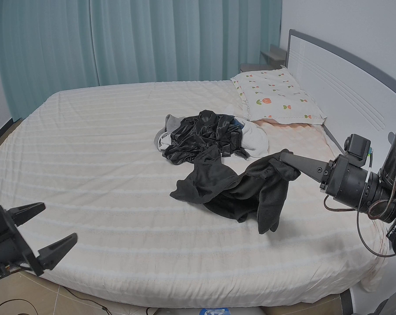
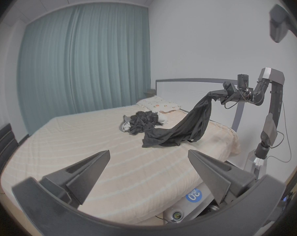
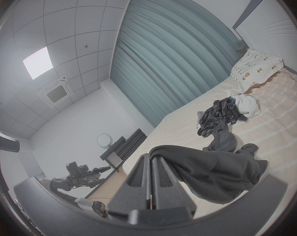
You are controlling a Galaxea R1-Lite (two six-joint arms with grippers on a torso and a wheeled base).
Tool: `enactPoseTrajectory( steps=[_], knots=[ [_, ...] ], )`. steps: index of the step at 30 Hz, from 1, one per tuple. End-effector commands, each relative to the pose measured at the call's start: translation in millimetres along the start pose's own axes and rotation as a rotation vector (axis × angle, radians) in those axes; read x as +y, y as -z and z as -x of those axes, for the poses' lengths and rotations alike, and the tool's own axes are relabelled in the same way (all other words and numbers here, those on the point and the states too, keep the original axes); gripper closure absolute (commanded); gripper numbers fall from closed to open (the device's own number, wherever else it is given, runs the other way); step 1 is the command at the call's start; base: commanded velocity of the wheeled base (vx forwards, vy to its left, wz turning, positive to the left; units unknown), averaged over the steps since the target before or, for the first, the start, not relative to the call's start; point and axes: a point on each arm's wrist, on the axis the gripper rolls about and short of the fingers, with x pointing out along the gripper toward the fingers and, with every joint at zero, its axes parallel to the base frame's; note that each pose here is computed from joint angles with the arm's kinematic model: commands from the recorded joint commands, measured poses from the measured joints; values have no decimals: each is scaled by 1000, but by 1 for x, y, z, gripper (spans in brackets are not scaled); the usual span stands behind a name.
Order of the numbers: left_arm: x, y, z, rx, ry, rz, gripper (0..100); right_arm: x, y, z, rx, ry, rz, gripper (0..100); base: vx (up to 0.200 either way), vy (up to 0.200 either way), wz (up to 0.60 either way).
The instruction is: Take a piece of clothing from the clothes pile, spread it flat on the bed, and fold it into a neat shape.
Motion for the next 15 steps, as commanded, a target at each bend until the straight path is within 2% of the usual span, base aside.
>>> enactPoseTrajectory(
  steps=[1,5,10,15],
  knots=[
    [-21,31,-152,234,82,131,0,-1,11,-10,50,-10,-17,100,0,0,0],
    [-32,42,-192,222,46,184,0,-4,14,-15,62,-4,-22,100,0,0,0],
    [-50,49,-227,219,56,227,0,-2,16,-17,67,-8,-23,100,0,0,0],
    [-62,60,-263,231,72,220,0,1,9,-18,43,-21,-12,100,0,0,0]
  ],
)
